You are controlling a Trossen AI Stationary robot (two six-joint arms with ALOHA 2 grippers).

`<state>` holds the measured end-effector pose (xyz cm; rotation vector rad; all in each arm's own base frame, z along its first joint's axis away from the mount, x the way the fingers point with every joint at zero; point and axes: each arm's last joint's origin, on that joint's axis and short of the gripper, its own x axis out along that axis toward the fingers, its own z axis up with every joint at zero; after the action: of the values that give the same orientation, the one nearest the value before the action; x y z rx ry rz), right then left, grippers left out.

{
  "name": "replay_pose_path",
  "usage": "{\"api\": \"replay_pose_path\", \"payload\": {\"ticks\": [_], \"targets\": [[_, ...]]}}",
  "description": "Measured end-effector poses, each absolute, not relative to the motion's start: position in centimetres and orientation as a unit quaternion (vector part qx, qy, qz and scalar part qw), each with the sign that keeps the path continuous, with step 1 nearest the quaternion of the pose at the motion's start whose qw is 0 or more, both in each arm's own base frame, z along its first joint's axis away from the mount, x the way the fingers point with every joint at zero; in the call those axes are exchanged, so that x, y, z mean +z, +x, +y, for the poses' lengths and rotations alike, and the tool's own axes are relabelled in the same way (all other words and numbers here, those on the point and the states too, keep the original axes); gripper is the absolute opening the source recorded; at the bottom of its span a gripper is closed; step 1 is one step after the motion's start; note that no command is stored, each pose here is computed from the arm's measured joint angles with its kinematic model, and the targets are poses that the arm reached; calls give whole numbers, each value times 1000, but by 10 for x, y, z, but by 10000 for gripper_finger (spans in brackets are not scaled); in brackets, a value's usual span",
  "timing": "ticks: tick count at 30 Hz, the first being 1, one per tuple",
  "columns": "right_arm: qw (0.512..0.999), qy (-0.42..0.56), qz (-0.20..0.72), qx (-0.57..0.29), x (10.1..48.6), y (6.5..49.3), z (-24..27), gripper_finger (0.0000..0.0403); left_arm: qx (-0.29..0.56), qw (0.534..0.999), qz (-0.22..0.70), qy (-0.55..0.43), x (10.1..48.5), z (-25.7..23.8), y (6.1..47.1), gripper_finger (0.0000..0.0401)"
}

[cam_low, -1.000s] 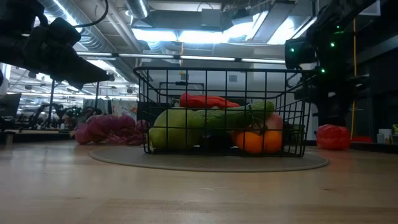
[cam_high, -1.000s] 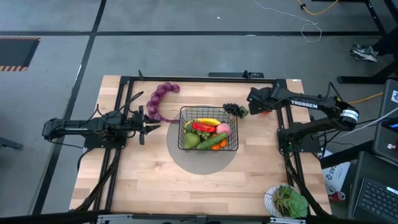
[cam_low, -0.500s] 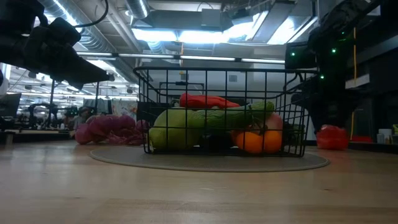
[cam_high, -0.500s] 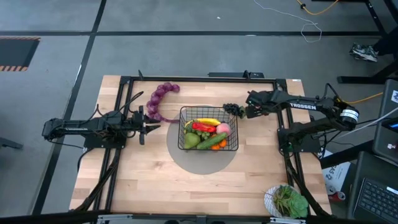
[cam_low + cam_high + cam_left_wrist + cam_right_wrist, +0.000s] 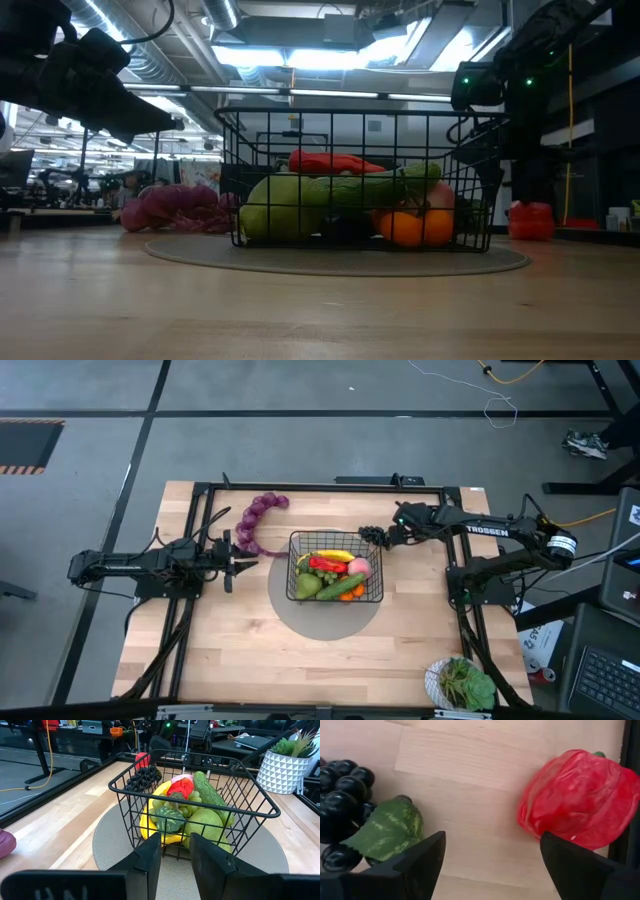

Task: Build produce basket
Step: Put the red bell pepper into the wire basket

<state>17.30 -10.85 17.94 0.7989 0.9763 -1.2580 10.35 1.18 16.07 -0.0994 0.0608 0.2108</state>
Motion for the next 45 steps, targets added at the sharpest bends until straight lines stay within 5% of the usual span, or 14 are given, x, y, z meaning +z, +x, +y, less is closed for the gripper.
{"api": "replay_pose_path", "payload": {"ticks": [9,29,45], "targets": [[637,332,420,-555,180,177,-101,322,105,993,30,-49,161,12,103,96],[526,337,306,-718,160,151,-100,322,105,993,30,-50,161,12,103,96],[560,360,255,-701,124,143,-100,322,105,993,30,-49,161,12,103,96]]}}
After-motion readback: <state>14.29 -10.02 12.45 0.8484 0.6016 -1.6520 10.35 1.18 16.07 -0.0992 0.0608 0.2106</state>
